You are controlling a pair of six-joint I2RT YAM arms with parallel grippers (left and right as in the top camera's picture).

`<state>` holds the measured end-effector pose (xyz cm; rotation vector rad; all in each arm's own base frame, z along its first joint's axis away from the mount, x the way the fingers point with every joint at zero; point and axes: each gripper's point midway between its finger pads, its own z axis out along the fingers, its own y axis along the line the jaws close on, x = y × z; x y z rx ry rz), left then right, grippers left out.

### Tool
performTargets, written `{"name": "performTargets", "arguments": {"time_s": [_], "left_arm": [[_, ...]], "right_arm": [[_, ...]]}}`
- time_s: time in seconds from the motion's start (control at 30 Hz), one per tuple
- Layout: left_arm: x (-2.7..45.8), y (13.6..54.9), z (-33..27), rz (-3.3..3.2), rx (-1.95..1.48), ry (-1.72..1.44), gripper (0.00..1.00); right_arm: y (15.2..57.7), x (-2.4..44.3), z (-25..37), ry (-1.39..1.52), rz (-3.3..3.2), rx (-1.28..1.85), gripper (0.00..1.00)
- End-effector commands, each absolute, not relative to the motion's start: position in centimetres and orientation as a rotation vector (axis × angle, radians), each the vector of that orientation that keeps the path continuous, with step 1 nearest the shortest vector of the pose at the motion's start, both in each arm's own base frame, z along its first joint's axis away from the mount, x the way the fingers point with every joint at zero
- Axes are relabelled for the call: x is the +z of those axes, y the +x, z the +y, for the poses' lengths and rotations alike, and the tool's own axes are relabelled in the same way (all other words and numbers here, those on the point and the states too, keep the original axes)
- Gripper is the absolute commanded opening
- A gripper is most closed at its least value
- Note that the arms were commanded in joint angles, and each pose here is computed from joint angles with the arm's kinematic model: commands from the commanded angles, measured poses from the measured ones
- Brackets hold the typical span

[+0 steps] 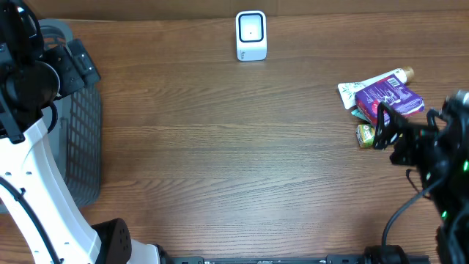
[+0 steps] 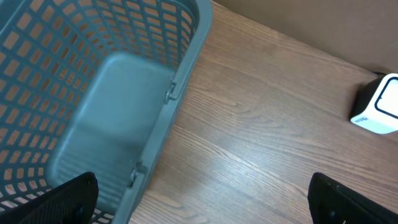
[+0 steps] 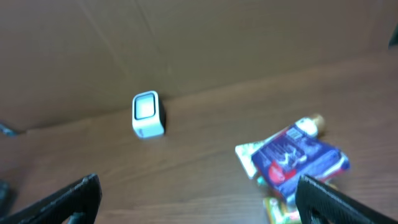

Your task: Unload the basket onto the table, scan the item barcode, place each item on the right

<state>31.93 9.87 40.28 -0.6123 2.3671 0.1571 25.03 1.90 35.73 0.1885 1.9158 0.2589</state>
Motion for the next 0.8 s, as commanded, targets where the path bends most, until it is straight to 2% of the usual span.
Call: {"name": "performTargets", "arguments": {"time_s": [0.0, 0.77], "left_arm": [[40.2, 31.9, 10.0, 2.372, 0.168, -0.604, 1.00], [40.2, 31.9, 10.0, 2.372, 0.168, -0.604, 1.00]], "right_arm": [[24.2, 33.5, 1.6, 0.143, 1.859, 0.212, 1.00], [24.5, 18.1, 3.4, 0.059, 1.552, 0.290, 1.00]]}}
